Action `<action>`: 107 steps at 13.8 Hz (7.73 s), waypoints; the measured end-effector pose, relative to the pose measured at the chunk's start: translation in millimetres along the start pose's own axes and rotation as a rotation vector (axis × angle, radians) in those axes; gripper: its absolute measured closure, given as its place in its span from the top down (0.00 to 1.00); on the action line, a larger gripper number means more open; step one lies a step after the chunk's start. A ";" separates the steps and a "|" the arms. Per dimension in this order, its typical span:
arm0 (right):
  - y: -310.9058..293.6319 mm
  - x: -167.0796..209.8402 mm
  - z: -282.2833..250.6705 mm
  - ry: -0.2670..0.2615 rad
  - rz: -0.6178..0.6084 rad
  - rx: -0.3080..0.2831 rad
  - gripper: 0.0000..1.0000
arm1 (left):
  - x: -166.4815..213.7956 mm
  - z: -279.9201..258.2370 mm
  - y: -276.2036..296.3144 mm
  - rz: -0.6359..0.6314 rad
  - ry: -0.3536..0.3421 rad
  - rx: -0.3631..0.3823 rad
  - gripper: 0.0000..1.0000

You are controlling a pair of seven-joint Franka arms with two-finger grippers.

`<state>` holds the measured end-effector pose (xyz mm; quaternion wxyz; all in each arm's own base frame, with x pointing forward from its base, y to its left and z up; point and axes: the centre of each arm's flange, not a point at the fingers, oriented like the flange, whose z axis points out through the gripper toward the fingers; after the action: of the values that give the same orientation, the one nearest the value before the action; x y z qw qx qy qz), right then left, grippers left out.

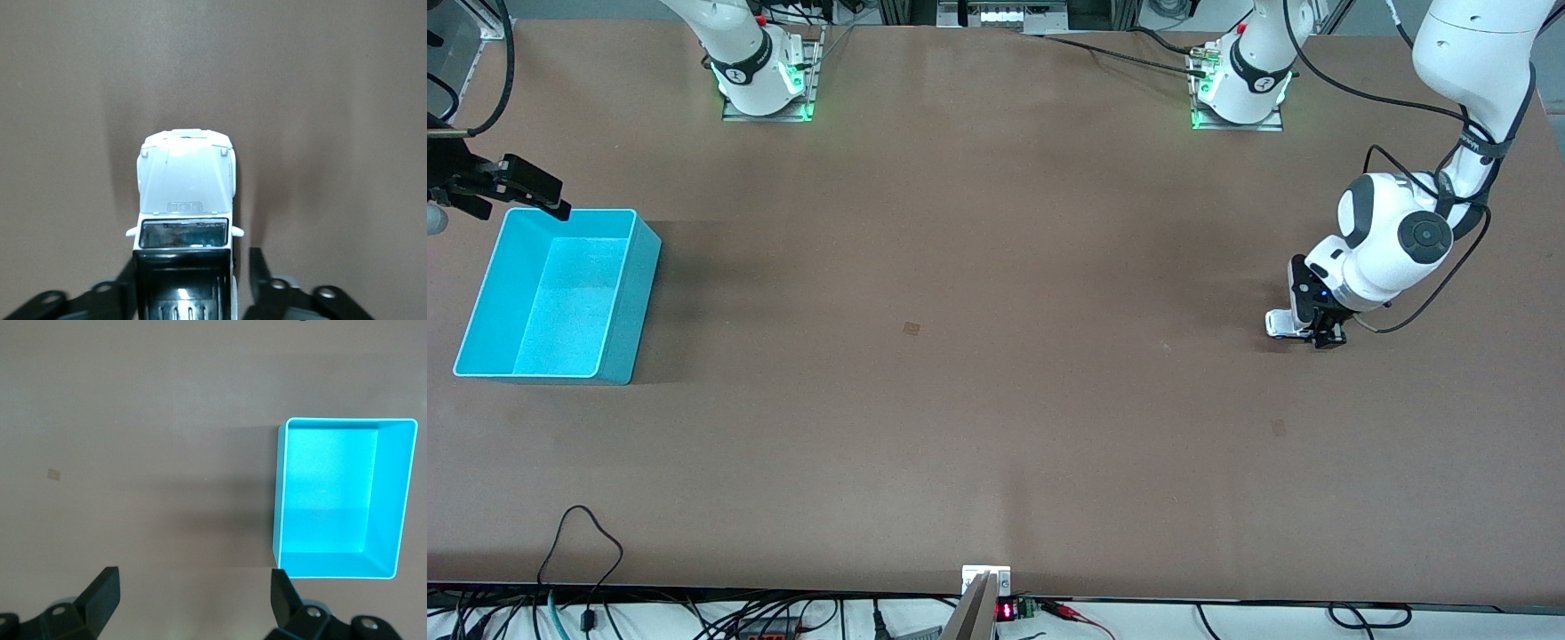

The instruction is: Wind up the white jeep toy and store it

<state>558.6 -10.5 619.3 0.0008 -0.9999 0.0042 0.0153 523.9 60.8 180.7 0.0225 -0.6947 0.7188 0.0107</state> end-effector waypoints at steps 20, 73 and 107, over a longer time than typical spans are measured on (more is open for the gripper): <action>-0.2 0.9 1.6 -0.003 0.000 0.000 1.00 | -129.1 6.4 13.9 -0.001 -0.013 0.012 0.52; -1.7 2.8 5.1 -0.009 -0.002 -0.001 1.00 | 52.8 -387.5 -72.7 -1.601 -0.004 -0.053 1.00; -124.4 -50.3 346.0 -0.053 -1.156 -0.061 1.00 | 59.6 -401.0 -33.0 -1.507 -0.025 -0.040 1.00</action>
<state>498.8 114.9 275.2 -0.0197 -0.8385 -0.5433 0.0378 547.9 -18.6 578.9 0.0193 -0.9986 0.0483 0.0135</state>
